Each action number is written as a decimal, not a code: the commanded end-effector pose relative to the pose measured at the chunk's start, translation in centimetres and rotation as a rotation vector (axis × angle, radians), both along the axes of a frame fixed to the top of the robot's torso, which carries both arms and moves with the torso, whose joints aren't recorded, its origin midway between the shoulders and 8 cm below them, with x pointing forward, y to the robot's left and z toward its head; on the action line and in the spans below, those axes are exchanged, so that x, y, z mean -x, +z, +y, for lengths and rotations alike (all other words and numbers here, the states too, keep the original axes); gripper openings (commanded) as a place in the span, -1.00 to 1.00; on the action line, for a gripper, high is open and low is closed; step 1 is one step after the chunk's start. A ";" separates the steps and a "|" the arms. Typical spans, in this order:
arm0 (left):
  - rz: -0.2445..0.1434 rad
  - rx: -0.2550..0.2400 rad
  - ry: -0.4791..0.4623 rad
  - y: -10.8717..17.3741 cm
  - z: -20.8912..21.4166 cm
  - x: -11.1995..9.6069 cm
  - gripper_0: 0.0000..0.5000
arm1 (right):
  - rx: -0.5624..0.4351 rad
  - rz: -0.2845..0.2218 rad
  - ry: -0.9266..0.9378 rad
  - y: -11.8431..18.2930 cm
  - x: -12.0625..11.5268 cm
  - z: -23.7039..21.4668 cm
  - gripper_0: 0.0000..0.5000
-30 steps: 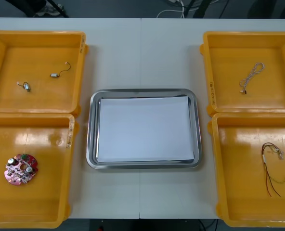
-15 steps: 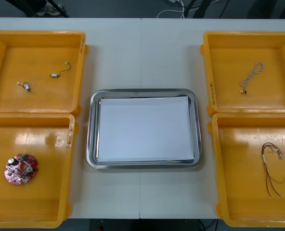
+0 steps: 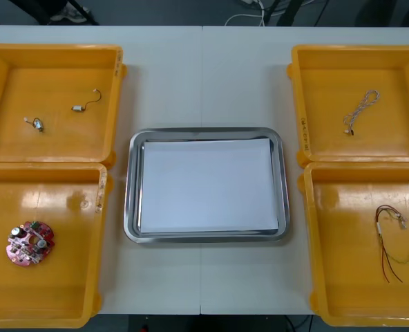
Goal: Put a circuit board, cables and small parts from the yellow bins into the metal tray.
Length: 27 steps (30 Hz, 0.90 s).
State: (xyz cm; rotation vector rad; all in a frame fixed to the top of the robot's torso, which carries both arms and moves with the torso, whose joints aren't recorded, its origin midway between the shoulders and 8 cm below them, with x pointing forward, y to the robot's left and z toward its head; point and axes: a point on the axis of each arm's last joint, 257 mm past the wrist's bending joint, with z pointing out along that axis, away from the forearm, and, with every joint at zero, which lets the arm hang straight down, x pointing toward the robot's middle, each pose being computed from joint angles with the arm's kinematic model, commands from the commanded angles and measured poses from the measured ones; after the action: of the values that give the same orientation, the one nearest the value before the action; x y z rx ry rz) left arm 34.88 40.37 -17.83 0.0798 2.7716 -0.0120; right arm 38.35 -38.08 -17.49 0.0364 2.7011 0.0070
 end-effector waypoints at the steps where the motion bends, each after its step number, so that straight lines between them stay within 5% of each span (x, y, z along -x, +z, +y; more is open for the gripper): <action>1: 0.027 -0.113 -0.165 0.5 1.3 0.8 1.00 | -0.007 -0.011 -0.051 -0.3 1.4 -0.3 1.00; 8: 0.057 -0.150 -0.269 0.0 1.5 1.6 1.00 | 0.007 -0.008 -0.039 -1.8 3.2 -0.3 1.00; 27: -0.024 -0.203 -0.513 -2.7 -0.6 -0.3 1.00 | -0.062 -0.044 -0.035 -6.5 4.0 1.5 1.00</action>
State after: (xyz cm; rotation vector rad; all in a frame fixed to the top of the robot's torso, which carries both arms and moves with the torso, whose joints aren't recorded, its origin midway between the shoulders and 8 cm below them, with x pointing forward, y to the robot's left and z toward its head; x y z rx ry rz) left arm 36.00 38.58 -20.40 0.6685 2.6553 0.0652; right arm 34.91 -36.54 -23.28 0.0821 2.6704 0.0943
